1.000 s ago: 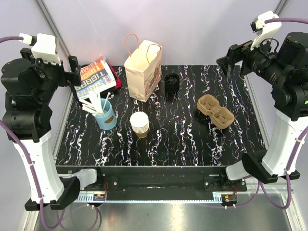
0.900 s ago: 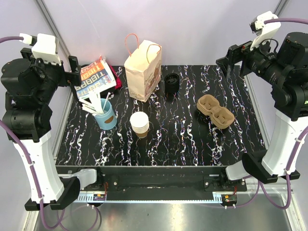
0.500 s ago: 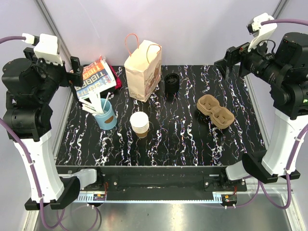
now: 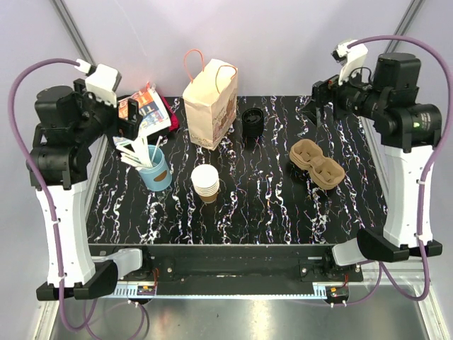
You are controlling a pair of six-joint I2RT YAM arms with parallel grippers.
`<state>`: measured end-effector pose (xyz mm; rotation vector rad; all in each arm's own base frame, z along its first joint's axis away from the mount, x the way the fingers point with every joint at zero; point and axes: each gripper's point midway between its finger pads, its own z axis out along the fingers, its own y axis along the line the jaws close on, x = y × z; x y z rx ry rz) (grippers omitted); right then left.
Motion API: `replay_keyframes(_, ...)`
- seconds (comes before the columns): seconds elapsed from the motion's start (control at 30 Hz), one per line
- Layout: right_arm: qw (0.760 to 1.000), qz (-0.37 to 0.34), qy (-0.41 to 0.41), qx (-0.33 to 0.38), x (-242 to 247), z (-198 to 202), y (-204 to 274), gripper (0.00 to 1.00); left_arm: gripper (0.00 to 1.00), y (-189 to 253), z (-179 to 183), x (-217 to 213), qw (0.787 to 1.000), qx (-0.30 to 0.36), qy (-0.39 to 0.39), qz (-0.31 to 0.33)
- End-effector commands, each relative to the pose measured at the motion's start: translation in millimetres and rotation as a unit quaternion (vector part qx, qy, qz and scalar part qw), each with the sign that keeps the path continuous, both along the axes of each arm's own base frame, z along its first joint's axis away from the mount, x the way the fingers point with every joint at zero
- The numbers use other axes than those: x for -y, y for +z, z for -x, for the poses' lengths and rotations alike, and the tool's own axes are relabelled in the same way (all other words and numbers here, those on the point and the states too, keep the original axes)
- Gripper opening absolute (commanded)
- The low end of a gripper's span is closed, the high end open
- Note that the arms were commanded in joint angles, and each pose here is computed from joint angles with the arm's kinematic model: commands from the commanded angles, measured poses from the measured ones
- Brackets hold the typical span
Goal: Pack the takeout coffee
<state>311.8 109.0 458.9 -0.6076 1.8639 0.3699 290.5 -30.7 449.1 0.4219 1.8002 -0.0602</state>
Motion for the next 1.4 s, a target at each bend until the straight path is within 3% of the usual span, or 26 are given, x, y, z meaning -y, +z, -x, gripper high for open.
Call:
replay_keyframes(0.0, 1.000, 0.005, -0.001, 0.019, 0.4, -12.9, -3.4, 1.00, 0.99, -9.7, -5.8, 7.3, 0.999, 0.002, -0.037, -0.020)
replay_keyframes(0.27, 0.998, 0.045, -0.030, -0.014, 12.9, -34.2, -49.8, 1.00, 0.99, -38.0, -10.3, 14.3, 0.997, -0.028, -0.067, -0.026)
replay_keyframes(0.47, 0.985, 0.069, -0.153, -0.043, 48.6, -56.2, -86.7, 1.00, 0.99, -56.4, -11.8, 24.2, 0.994, -0.049, -0.094, -0.024)
replay_keyframes(0.67, 0.958, 0.049, -0.264, -0.106, 70.7, -62.2, -146.6, 0.99, 0.99, -66.0, -13.4, 28.0, 0.992, -0.060, -0.104, -0.028)
replay_keyframes(0.8, 0.925, 0.041, -0.342, -0.158, 87.1, -57.3, -199.6, 0.98, 0.99, -69.2, -14.0, 29.9, 0.992, -0.064, -0.109, -0.030)
replay_keyframes(1.0, 0.894, -0.005, -0.384, -0.229, 98.0, -46.6, -258.4, 0.92, 0.99, -75.2, -15.1, 41.5, 0.989, -0.070, -0.129, -0.033)
replay_keyframes(1.37, 0.859, -0.073, -0.413, -0.292, 98.9, -46.2, -307.6, 0.82, 0.99, -82.1, -17.9, 57.3, 0.985, -0.079, -0.152, -0.034)
